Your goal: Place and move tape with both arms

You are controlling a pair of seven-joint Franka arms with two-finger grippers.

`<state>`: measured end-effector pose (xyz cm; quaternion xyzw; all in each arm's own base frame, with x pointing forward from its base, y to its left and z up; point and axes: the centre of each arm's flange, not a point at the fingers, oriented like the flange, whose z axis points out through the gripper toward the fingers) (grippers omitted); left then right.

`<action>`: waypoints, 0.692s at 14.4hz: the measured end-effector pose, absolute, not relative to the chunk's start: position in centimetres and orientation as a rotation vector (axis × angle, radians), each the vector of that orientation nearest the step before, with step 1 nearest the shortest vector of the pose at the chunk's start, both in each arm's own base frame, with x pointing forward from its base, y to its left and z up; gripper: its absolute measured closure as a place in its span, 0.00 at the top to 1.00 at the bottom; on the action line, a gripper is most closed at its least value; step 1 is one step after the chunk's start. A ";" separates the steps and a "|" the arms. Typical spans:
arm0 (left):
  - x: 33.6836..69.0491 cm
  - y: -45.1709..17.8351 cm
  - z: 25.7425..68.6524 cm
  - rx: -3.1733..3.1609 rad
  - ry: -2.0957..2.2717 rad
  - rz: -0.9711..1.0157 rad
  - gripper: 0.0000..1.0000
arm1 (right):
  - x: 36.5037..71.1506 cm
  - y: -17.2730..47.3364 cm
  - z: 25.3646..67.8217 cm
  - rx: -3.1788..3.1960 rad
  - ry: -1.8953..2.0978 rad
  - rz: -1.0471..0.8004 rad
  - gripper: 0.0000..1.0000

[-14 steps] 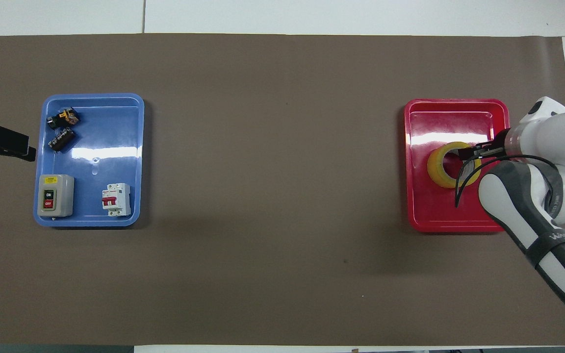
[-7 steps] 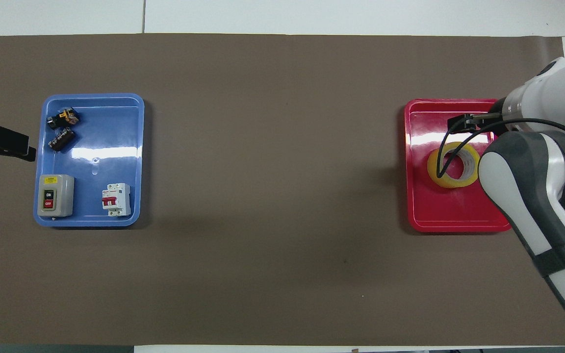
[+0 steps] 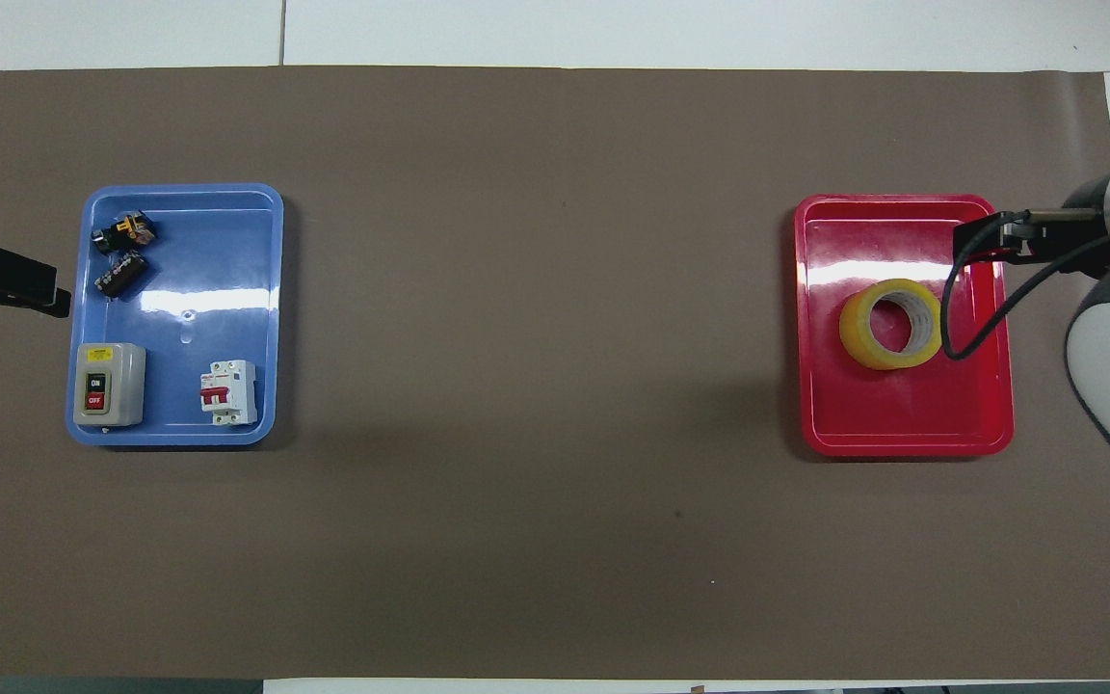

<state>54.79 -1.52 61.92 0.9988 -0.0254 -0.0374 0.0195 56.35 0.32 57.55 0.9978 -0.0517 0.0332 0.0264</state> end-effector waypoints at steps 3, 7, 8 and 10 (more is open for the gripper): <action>54.8 -1.5 61.9 3.099 -0.079 -0.116 1.00 | 54.3 0.1 62.9 3.079 -0.179 0.031 1.00; 54.8 -1.5 61.9 3.099 -0.079 -0.116 1.00 | 53.2 0.3 66.0 3.079 -0.173 -0.008 1.00; 54.8 -1.5 61.9 3.099 -0.079 -0.116 1.00 | 53.2 0.3 65.9 3.080 -0.161 -0.016 1.00; 54.8 -1.5 61.9 3.099 -0.079 -0.116 1.00 | 53.5 0.3 65.5 3.080 -0.143 -0.029 1.00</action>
